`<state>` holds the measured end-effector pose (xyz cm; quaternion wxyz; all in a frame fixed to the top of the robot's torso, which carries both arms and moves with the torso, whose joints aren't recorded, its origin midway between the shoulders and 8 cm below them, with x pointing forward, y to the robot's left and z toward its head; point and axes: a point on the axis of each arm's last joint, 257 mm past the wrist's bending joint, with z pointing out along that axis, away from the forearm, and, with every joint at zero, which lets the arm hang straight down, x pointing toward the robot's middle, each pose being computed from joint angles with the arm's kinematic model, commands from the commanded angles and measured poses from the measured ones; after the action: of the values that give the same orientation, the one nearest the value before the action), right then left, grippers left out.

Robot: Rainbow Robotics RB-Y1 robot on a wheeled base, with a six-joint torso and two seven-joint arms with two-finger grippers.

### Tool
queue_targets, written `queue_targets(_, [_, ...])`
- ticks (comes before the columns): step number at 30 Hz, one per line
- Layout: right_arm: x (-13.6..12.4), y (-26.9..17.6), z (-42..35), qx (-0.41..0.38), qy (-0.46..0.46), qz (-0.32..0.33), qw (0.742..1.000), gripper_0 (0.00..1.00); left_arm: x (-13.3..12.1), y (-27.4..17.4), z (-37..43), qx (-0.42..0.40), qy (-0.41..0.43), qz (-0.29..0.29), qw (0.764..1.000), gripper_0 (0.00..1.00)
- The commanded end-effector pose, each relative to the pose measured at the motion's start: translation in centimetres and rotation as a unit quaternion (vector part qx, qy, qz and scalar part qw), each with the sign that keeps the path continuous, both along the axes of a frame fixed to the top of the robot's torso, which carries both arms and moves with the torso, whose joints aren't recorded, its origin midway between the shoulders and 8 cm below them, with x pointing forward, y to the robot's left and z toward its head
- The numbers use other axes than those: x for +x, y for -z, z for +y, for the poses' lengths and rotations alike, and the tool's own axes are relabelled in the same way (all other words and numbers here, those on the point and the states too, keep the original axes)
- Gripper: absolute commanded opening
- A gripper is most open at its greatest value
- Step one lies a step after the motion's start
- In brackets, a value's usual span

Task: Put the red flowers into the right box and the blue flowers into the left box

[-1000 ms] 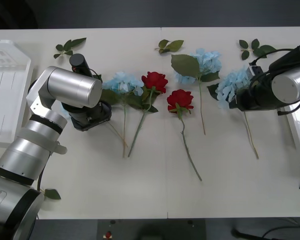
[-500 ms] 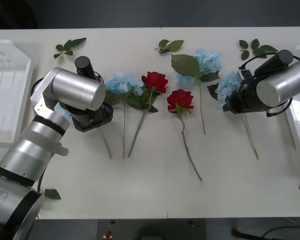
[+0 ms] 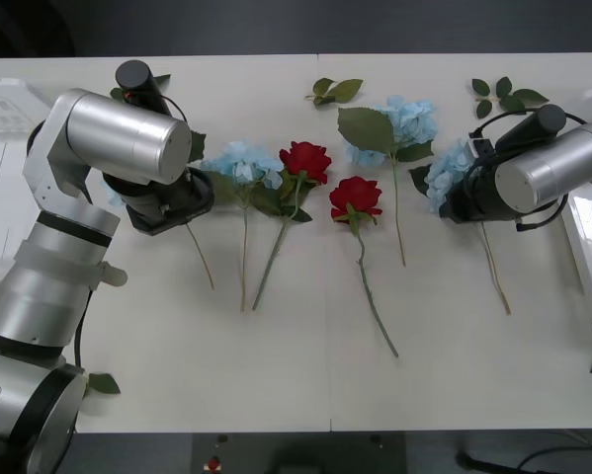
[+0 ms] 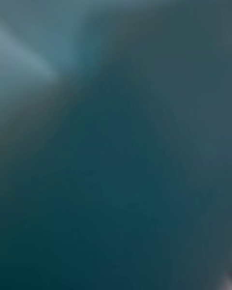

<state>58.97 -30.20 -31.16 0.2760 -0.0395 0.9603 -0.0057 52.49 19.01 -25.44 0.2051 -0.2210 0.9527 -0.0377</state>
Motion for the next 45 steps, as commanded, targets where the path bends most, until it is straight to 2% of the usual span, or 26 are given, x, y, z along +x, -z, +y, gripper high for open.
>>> queue_targets(1, [1.0,-0.6,0.4,-0.016,-0.015,-0.014,1.0,0.44,0.5,-5.5,0.7,0.026,0.023,-0.046,0.998,0.0])
queue_targets(2, [1.1,-0.5,0.2,-0.019,-0.015,-0.014,1.0,0.31,0.3,-6.5,1.5,0.033,0.023,-0.052,0.998,0.0])
queue_targets(3, [1.0,-0.4,0.2,-0.02,-0.016,-0.014,1.0,0.25,0.2,-7.0,1.9,0.037,0.023,-0.055,0.998,0.0])
queue_targets(4, [1.1,-0.4,0.3,-0.023,-0.017,-0.015,1.0,0.08,-0.1,-8.0,3.2,0.051,0.026,-0.059,0.997,0.0])
queue_targets(5, [1.2,-0.4,0.2,-0.022,-0.015,-0.015,1.0,0.0,-0.2,-8.7,4.1,0.061,0.03,-0.062,0.996,0.0])
queue_targets(12, [1.4,-0.8,-0.2,-0.021,-0.014,-0.018,1.0,0.0,-0.7,-12.0,11.6,0.084,0.062,-0.067,0.992,0.0])
queue_targets(18, [1.7,-3.2,-1.1,0.019,-0.008,-0.024,0.999,0.0,-1.8,-13.6,19.6,0.106,0.08,-0.075,0.988,0.0])
queue_targets(23, [1.9,-6.6,-2.7,0.053,-0.011,-0.028,0.998,0.0,-2.3,-14.1,24.9,0.109,0.087,-0.082,0.987,0.0])
queue_targets(29, [1.0,-13.0,-4.4,0.121,-0.041,-0.036,0.991,0.0,-1.9,-13.0,29.6,0.132,0.109,-0.083,0.982,0.0])
queue_targets(32, [0.3,-15.8,-2.8,0.179,-0.078,-0.051,0.979,0.0,-1.5,-12.0,31.4,0.147,0.105,-0.087,0.98,0.0])
queue_targets(37, [-0.4,-19.2,1.2,0.232,-0.152,-0.094,0.956,0.0,-0.8,-10.0,33.9,0.185,0.099,-0.08,0.974,0.0])
queue_targets(43, [-2.0,-24.1,8.9,0.305,-0.223,-0.175,0.909,0.0,-1.2,-7.0,36.2,0.207,0.086,-0.048,0.973,0.0])
queue_targets(45, [-3.3,-25.7,11.4,0.332,-0.238,-0.194,0.892,0.0,-1.3,-6.0,37.0,0.214,0.083,-0.038,0.973,0.0])
